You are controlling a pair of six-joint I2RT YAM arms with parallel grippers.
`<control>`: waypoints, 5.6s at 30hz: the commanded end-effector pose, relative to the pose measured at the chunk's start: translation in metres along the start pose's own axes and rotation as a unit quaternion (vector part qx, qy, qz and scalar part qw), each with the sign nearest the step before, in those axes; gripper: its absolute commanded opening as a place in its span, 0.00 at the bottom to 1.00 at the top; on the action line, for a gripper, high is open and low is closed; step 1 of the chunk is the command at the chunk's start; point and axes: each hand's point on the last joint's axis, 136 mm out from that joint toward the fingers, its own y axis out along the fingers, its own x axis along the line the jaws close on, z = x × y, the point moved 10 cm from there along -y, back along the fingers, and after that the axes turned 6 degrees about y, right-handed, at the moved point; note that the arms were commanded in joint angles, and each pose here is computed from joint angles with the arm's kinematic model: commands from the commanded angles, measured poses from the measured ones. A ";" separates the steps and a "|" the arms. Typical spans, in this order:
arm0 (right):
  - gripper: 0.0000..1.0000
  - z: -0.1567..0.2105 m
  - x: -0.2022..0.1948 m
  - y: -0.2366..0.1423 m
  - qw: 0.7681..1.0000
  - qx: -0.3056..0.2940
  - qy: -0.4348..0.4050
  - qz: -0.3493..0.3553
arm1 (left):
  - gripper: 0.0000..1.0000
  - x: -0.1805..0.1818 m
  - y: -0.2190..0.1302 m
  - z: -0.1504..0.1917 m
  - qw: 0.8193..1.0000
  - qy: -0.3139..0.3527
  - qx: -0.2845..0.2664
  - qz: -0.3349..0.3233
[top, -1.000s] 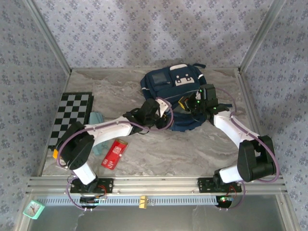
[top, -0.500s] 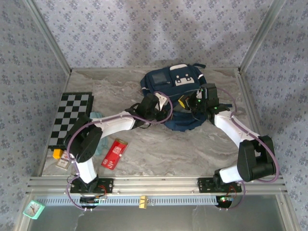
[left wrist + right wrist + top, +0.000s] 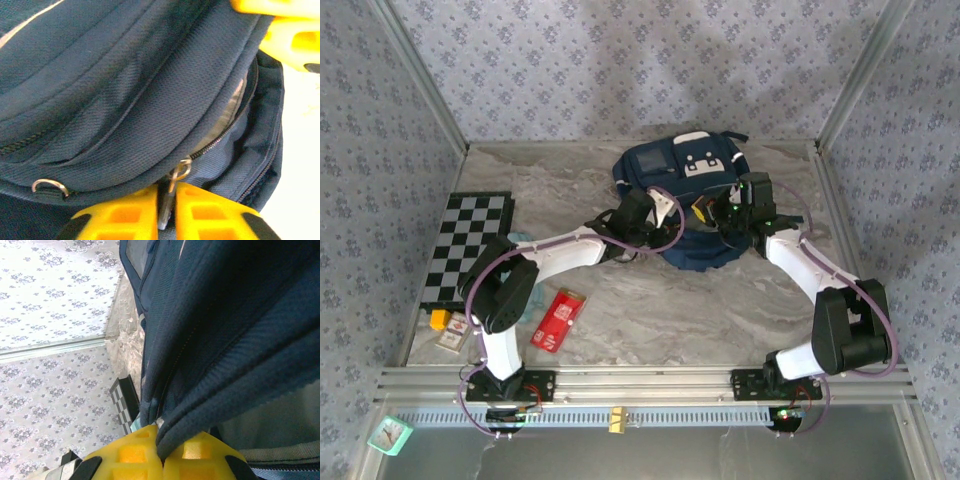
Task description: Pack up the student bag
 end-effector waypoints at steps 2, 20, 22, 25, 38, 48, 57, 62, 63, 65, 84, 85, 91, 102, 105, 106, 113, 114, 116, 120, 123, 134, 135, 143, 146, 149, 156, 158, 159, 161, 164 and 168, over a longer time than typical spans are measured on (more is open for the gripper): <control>0.00 -0.005 0.019 -0.004 0.999 0.004 -0.016 -0.038 | 0.08 -0.001 -0.014 -0.015 0.999 0.013 -0.037 -0.001; 0.00 -0.018 0.029 -0.035 0.996 0.046 -0.056 -0.045 | 0.00 0.046 -0.052 0.025 0.996 -0.037 0.000 -0.082; 0.00 -0.022 0.027 -0.038 0.996 0.056 -0.051 -0.049 | 0.00 0.061 -0.052 0.025 0.993 -0.059 0.002 -0.099; 0.00 -0.025 0.024 -0.042 0.996 0.061 -0.050 -0.047 | 0.00 0.087 -0.046 0.025 0.989 -0.089 -0.004 -0.119; 0.00 -0.006 0.013 -0.004 0.993 0.085 -0.062 -0.058 | 0.00 0.151 -0.025 -0.003 0.978 -0.157 -0.026 -0.138; 0.30 0.006 -0.005 -0.026 0.990 0.059 -0.127 0.034 | 0.39 0.126 -0.068 0.017 0.974 -0.188 0.008 -0.127; 0.63 0.054 -0.033 -0.045 0.968 0.051 -0.212 0.121 | 0.49 0.102 -0.134 0.058 0.929 -0.293 0.069 -0.217; 0.69 0.094 -0.029 -0.018 0.941 0.094 -0.294 0.136 | 0.55 0.092 -0.171 0.077 0.906 -0.312 0.080 -0.276; 0.69 0.101 -0.028 -0.010 0.938 0.106 -0.303 0.132 | 0.57 0.092 -0.177 0.081 0.899 -0.316 0.086 -0.290; 0.70 0.114 -0.025 0.007 0.929 0.128 -0.325 0.125 | 0.58 0.093 -0.189 0.087 0.888 -0.327 0.095 -0.310; 0.74 0.254 0.015 0.140 0.834 0.228 -0.503 0.001 | 0.79 0.094 -0.261 0.142 0.800 -0.424 0.090 -0.416; 0.74 0.262 0.015 0.146 0.829 0.236 -0.507 -0.005 | 0.79 0.096 -0.264 0.142 0.798 -0.429 0.086 -0.415; 0.75 0.309 0.020 0.178 0.806 0.275 -0.523 -0.042 | 0.80 0.103 -0.286 0.141 0.787 -0.447 0.046 -0.422; 0.68 0.336 0.011 0.236 0.805 0.305 -0.509 0.008 | 0.88 0.111 -0.307 0.141 0.772 -0.462 0.021 -0.436; 0.62 0.340 0.009 0.243 0.801 0.308 -0.513 0.013 | 0.91 0.111 -0.307 0.143 0.768 -0.462 0.023 -0.443; 0.61 0.340 0.007 0.246 0.800 0.309 -0.513 0.019 | 0.93 0.111 -0.307 0.143 0.768 -0.463 0.022 -0.443; 0.42 0.348 -0.008 0.255 0.793 0.318 -0.517 0.042 | 1.00 0.110 -0.308 0.144 0.769 -0.462 0.019 -0.442; 0.37 0.348 -0.010 0.256 0.794 0.319 -0.516 0.044 | 1.00 0.110 -0.308 0.144 0.768 -0.462 0.018 -0.442; 0.27 0.349 -0.011 0.256 0.793 0.325 -0.513 0.044 | 1.00 0.109 -0.309 0.144 0.769 -0.463 0.016 -0.440; 0.11 0.348 0.002 0.247 0.795 0.318 -0.516 0.033 | 1.00 0.107 -0.310 0.144 0.772 -0.459 0.015 -0.439; 0.08 0.344 0.021 0.235 0.798 0.314 -0.514 0.011 | 1.00 0.105 -0.313 0.140 0.777 -0.455 0.010 -0.434; 0.00 0.270 0.096 0.163 0.838 0.230 -0.492 -0.049 | 1.00 0.098 -0.326 0.102 0.824 -0.410 -0.042 -0.388; 0.00 0.261 0.100 0.154 0.841 0.219 -0.494 -0.045 | 1.00 0.098 -0.326 0.096 0.836 -0.400 -0.050 -0.373; 0.00 0.182 0.099 0.088 0.867 0.134 -0.479 -0.005 | 1.00 0.091 -0.312 0.058 0.897 -0.340 -0.089 -0.269; 0.00 0.157 0.095 0.056 0.876 0.093 -0.474 0.011 | 1.00 0.082 -0.293 0.045 0.920 -0.297 -0.079 -0.242; 0.00 0.133 0.085 0.024 0.886 0.063 -0.458 0.033 | 1.00 0.068 -0.270 0.036 0.940 -0.247 -0.061 -0.230; 0.00 0.087 0.043 -0.051 0.910 0.017 -0.404 0.094 | 1.00 0.032 -0.207 0.017 0.980 -0.127 -0.033 -0.148; 0.00 0.078 0.033 -0.070 0.915 0.004 -0.384 0.123 | 1.00 0.018 -0.188 0.010 0.989 -0.077 -0.014 -0.128; 0.00 0.072 0.027 -0.079 0.918 -0.003 -0.371 0.142 | 1.00 0.010 -0.177 0.007 0.992 -0.049 -0.006 -0.118; 0.00 0.061 0.019 -0.095 0.924 -0.018 -0.343 0.167 | 1.00 0.000 -0.155 0.003 0.994 -0.005 0.012 -0.106; 0.00 0.048 0.006 -0.112 0.936 -0.025 -0.306 0.173 | 1.00 -0.012 -0.123 -0.005 0.994 0.051 0.030 -0.094; 0.00 0.035 -0.014 -0.126 0.946 -0.033 -0.260 0.188 | 1.00 -0.016 -0.083 -0.016 0.988 0.106 0.044 -0.106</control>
